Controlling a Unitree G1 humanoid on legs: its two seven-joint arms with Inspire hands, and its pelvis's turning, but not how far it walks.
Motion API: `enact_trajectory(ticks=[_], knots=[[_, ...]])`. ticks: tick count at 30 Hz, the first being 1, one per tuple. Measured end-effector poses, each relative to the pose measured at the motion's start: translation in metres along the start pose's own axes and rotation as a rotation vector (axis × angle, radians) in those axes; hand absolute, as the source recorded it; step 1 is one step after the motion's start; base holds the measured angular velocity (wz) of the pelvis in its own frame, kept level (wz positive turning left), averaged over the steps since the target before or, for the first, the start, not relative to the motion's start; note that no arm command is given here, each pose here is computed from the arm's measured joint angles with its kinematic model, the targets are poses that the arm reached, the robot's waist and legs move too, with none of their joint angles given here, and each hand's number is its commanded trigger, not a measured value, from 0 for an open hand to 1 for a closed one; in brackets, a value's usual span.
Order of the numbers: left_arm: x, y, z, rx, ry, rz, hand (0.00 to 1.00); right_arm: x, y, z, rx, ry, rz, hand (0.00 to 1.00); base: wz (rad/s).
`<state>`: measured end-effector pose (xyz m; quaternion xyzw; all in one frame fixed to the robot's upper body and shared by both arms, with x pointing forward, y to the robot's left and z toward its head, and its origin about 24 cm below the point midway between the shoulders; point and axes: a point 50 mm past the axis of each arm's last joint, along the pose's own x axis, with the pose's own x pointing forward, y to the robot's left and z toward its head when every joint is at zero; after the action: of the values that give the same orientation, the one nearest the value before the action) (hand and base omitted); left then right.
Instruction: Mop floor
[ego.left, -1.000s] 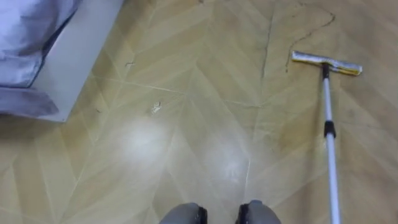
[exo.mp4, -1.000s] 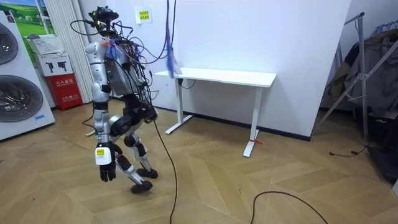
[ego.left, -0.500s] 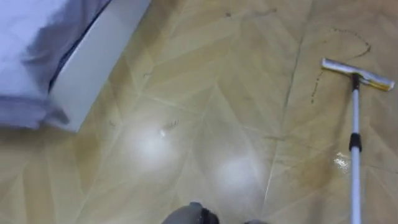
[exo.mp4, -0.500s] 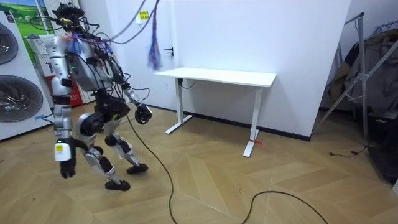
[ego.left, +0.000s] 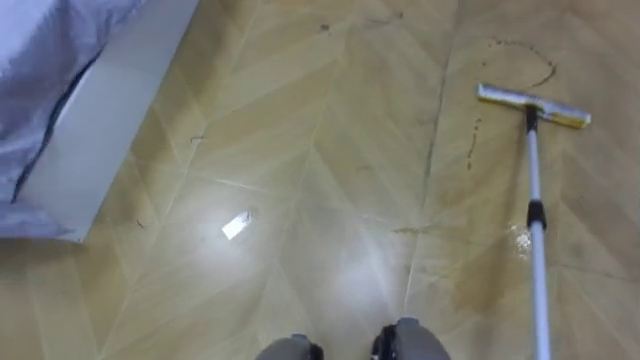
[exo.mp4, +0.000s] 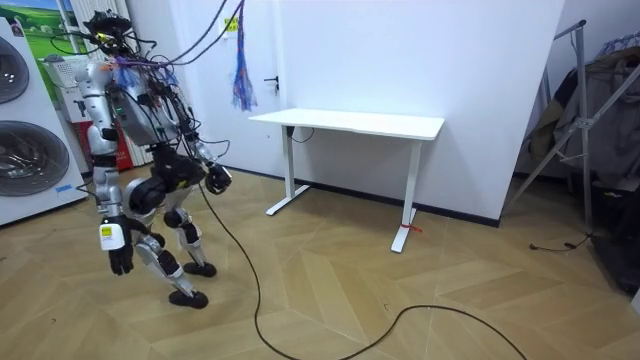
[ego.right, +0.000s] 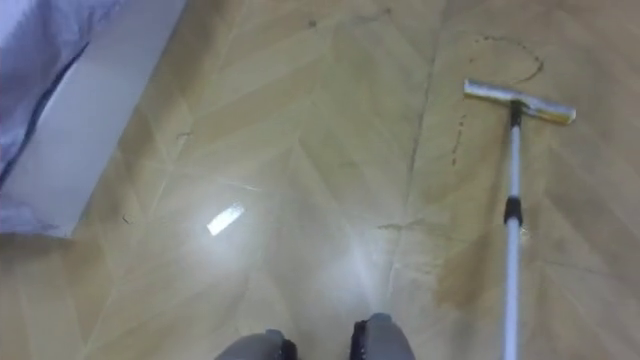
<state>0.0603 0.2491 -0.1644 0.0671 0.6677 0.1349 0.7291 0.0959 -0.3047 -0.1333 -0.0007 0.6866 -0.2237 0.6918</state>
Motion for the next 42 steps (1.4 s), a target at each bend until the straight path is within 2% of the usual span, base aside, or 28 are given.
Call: enact_trajectory(ticks=[1, 3, 5, 7, 10, 13, 14, 16, 19, 24, 31, 34, 38, 42], knots=[[0.0, 0.007, -0.001, 0.008, 0.003, 0.018, 0.0, -0.005, 0.002, 0.018, 0.007, -0.068, 0.012, 1.0, 0.31], [0.0, 0.011, -0.004, 0.011, 0.011, 0.023, 0.0, -0.007, 0.003, 0.029, 0.02, -0.117, 0.043, 1.0, 0.51], [0.001, 0.009, -0.008, 0.011, 0.015, -0.011, 0.0, -0.006, 0.004, 0.025, 0.049, -0.121, 0.07, 1.0, 0.52], [0.001, 0.008, -0.034, 0.014, 0.075, -0.044, 0.0, 0.001, 0.005, 0.003, 0.067, -0.077, 0.099, 1.0, 0.17], [0.0, -0.004, -0.044, 0.051, 0.12, -0.079, 0.0, 0.01, -0.01, -0.035, 0.061, 0.019, 0.053, 1.0, -0.29], [0.0, -0.014, -0.03, 0.049, 0.072, -0.092, 0.0, 0.017, -0.02, -0.088, 0.003, 0.155, -0.015, 1.0, -0.28], [0.0, -0.015, -0.024, 0.047, 0.049, -0.088, 0.0, 0.017, -0.017, -0.096, -0.001, 0.178, -0.016, 1.0, -0.21], [0.0, -0.02, -0.004, 0.039, -0.018, -0.072, 0.0, 0.018, -0.002, -0.118, -0.016, 0.239, 0.004, 1.0, -0.21], [-0.001, -0.023, -0.003, 0.037, -0.018, -0.068, 0.0, 0.017, 0.012, -0.128, -0.019, 0.276, 0.021, 1.0, -0.45], [-0.001, -0.023, -0.012, 0.024, 0.023, -0.06, 0.0, 0.017, 0.014, -0.109, -0.022, 0.257, 0.019, 1.0, -0.18], [0.0, -0.005, -0.011, 0.026, 0.038, -0.008, 0.0, 0.0, 0.004, 0.001, -0.002, 0.0, 0.0, 1.0, 0.15], [0.0, -0.001, -0.018, 0.028, 0.049, -0.008, 0.0, -0.008, 0.01, 0.03, 0.008, -0.115, 0.047, 1.0, 0.12], [0.0, -0.002, -0.042, 0.025, 0.091, -0.052, 0.0, -0.002, 0.013, 0.013, 0.053, -0.088, 0.096, 1.0, 0.16], [0.0, -0.005, -0.034, 0.025, 0.084, -0.065, 0.0, 0.011, -0.005, -0.037, 0.003, 0.029, 0.022, 1.0, -0.1]])
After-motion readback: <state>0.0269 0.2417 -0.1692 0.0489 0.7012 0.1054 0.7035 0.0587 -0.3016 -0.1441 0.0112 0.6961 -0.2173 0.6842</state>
